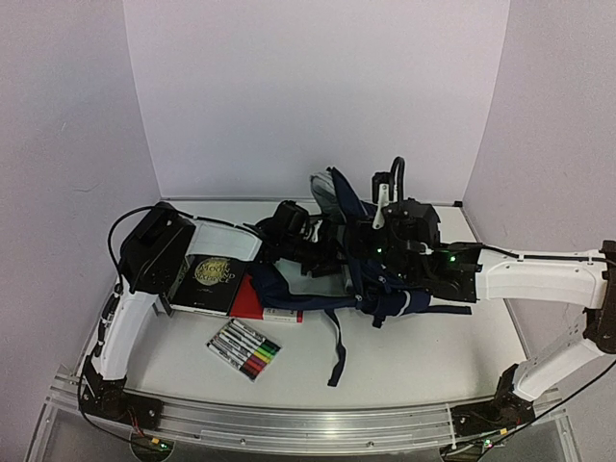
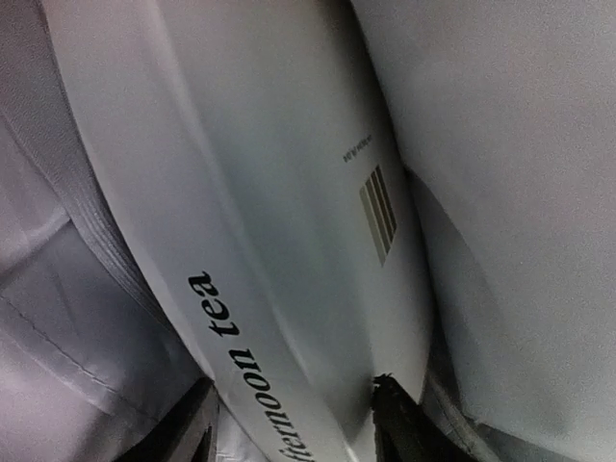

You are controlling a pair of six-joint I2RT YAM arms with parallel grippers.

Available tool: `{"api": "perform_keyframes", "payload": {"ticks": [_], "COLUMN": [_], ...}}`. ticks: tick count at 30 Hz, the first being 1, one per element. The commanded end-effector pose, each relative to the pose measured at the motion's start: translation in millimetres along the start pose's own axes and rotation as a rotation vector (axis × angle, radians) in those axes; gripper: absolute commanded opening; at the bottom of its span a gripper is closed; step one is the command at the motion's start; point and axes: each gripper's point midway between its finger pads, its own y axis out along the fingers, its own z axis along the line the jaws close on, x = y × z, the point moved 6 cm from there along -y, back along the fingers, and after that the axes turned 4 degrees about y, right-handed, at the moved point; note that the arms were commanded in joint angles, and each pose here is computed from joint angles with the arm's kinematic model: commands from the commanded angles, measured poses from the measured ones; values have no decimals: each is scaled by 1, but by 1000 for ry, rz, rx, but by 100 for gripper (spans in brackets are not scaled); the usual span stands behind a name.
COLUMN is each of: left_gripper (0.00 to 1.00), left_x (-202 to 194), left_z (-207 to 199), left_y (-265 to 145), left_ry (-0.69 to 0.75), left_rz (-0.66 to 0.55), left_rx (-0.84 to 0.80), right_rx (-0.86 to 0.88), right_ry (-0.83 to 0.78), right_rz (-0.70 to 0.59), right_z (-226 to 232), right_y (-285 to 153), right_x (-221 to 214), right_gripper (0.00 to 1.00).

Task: Pack the student bag
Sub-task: Place the book in the student bag.

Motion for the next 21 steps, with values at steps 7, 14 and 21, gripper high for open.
{"api": "perform_keyframes", "payload": {"ticks": [7,14,21], "left_gripper": [79,85,90], "left_x": [14,14,25], "left_z": [-81,-83,-50], "left_y": [-99,-182,-292], "left_ry": [307,282,138], "left_rz": [-33,-1,-94], "left_rx": [294,499,824], "right_rx": [-191,-191,-167], "right_ry": [164,156,154], "right_rz": [-273,-262,-228], "right_z": [-20,-25,-23], "right_y": [-38,-45,-39], "right_x": [76,77,65], "right_gripper": [0,0,0]}}
